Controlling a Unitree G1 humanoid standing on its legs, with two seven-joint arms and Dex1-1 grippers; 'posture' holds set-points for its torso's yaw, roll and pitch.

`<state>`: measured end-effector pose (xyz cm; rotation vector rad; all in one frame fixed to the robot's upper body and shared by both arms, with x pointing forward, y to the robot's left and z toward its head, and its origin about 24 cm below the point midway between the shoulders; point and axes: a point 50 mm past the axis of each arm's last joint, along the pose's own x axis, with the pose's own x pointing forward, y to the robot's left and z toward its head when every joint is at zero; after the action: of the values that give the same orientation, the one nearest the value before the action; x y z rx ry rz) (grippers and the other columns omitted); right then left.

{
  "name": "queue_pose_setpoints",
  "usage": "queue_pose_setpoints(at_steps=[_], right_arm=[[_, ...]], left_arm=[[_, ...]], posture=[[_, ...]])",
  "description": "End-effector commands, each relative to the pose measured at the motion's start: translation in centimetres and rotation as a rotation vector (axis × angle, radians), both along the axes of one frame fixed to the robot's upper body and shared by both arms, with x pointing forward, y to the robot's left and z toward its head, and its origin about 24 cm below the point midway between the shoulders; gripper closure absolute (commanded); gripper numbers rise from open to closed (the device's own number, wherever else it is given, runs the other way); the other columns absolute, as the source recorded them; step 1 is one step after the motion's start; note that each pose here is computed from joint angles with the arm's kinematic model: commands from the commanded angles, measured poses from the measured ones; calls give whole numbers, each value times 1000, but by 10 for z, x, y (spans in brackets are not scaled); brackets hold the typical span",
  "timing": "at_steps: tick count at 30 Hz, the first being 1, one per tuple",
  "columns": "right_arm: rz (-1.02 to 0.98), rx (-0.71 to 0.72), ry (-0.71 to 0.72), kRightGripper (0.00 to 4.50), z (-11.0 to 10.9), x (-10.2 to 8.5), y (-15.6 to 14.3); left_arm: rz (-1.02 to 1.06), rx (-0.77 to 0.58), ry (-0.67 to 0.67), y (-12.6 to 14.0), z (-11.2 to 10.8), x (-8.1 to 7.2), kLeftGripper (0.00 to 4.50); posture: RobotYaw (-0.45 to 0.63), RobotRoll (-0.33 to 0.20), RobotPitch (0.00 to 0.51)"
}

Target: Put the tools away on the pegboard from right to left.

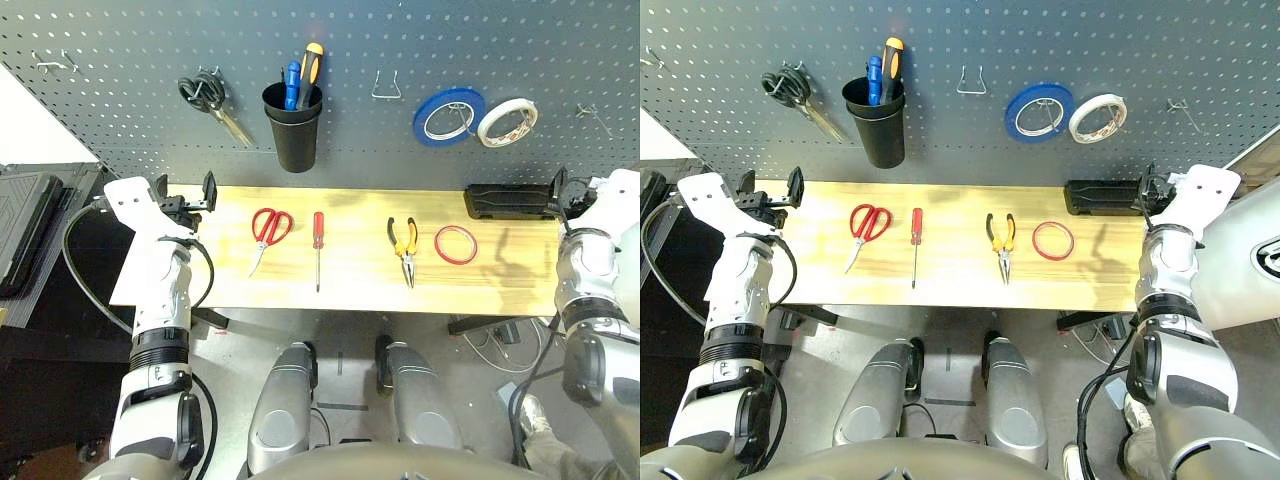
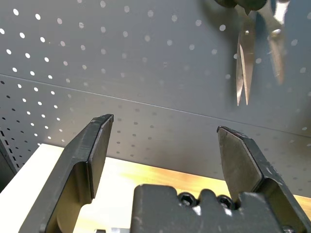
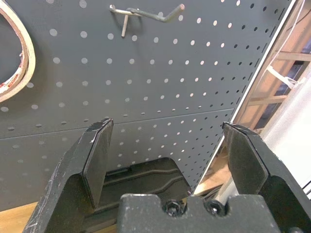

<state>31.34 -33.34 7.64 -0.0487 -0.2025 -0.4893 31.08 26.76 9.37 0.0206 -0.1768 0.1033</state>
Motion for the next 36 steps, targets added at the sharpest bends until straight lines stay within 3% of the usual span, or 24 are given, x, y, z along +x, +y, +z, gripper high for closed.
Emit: queue_pose_setpoints(at_steps=[1, 6, 10, 18, 25, 36], right_arm=[[-19, -14, 1, 0, -1, -5, -6], [9, -31, 37, 0, -1, -1, -3], [84, -125, 185, 0, -3, 3, -2], [525, -140, 561, 0, -12, 10, 14], [824, -157, 811, 0, -21, 0, 34], [947, -146, 1043, 0, -50, 3, 59]], left_arm=[[-3, -3, 24, 0, -6, -4, 49], [-20, -7, 43, -3, -10, -5, 49], [-148, -13, 108, -21, -18, -8, 49], [-487, 75, 266, -63, -25, -25, 49], [-643, 160, 366, -82, -24, -29, 49], [-756, 266, 435, -92, -21, -37, 49]], posture=[[162, 0, 208], [152, 0, 211], [146, 0, 218], [135, 0, 241], [105, 0, 264], [119, 0, 299]])
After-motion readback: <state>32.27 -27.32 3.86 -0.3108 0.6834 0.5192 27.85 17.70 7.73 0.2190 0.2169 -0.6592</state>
